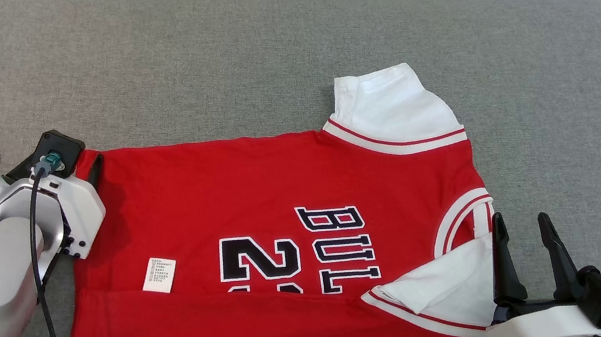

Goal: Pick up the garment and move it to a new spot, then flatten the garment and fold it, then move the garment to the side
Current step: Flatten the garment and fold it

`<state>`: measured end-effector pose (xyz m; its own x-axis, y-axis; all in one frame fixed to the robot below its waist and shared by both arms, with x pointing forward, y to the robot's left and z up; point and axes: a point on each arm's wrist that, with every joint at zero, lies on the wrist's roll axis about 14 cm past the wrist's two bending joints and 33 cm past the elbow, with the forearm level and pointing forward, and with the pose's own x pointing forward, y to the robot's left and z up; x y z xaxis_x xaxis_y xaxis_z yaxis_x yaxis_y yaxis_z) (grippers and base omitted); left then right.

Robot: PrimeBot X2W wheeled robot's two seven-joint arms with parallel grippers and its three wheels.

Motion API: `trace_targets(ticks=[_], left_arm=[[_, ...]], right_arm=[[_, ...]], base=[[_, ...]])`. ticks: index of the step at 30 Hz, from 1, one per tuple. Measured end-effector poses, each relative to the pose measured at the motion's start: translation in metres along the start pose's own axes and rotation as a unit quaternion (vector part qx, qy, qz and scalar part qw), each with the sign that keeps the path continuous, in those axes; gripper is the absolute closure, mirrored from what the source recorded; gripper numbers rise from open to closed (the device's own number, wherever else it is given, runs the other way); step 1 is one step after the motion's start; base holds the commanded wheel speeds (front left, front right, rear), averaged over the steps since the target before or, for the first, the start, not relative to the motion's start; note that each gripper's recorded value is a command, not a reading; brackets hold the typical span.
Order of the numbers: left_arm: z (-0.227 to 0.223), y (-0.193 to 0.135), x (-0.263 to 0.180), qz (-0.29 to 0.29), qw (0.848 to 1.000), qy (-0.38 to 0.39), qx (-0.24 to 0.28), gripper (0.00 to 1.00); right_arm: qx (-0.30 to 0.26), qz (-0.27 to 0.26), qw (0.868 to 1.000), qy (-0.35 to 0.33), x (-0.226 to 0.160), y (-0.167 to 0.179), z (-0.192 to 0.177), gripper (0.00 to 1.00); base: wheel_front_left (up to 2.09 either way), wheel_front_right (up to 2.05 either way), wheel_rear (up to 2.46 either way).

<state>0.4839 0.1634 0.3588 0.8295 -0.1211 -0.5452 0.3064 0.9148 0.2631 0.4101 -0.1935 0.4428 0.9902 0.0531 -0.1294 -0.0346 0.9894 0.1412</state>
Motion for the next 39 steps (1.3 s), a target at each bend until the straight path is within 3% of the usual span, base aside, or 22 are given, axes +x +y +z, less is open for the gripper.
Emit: trace_targets(ticks=[2,3,4,5,6,15,22,30,39], left_arm=[[0.0,-0.003,0.001,-0.007,1.0,0.002,0.002,0.0],[-0.001,-0.004,0.001,-0.011,1.0,0.005,0.003,0.1],[-0.001,-0.005,0.001,-0.015,1.0,0.007,0.002,0.51],[-0.002,-0.007,0.001,-0.017,1.0,0.008,0.0,0.71],[-0.002,-0.009,0.001,-0.02,1.0,0.007,-0.001,1.0],[0.005,-0.009,-0.004,-0.018,0.999,-0.022,-0.021,1.0],[0.02,-0.007,-0.012,-0.011,0.997,-0.062,-0.046,1.0],[0.024,-0.009,-0.025,-0.007,0.994,-0.09,-0.066,1.0],[0.019,-0.015,-0.02,-0.007,0.991,-0.091,-0.093,1.0]], right_arm=[[0.0,-0.001,1.0,0.002,0.0,-0.001,-0.002,0.0],[0.0,-0.002,1.0,0.004,0.0,-0.001,-0.003,0.0],[0.0,-0.002,1.0,0.005,0.0,-0.001,-0.003,0.0],[0.0,-0.002,1.0,0.005,0.0,-0.001,-0.004,0.0],[0.0,-0.002,1.0,0.005,0.0,-0.001,-0.004,0.0],[-0.004,0.004,1.0,0.0,0.01,-0.001,0.001,0.0],[-0.004,0.023,1.0,-0.011,0.056,0.001,0.03,0.0],[0.003,0.055,0.997,0.06,0.131,0.018,0.031,0.0],[0.002,0.084,0.98,0.179,0.194,0.044,-0.007,0.0]], base=[[0.0,0.0,0.0],[0.0,0.0,0.0],[0.0,0.0,0.0],[0.0,0.0,0.0],[0.0,0.0,0.0],[0.0,0.0,0.0],[0.0,0.0,0.0],[0.0,0.0,0.0],[0.0,0.0,0.0]])
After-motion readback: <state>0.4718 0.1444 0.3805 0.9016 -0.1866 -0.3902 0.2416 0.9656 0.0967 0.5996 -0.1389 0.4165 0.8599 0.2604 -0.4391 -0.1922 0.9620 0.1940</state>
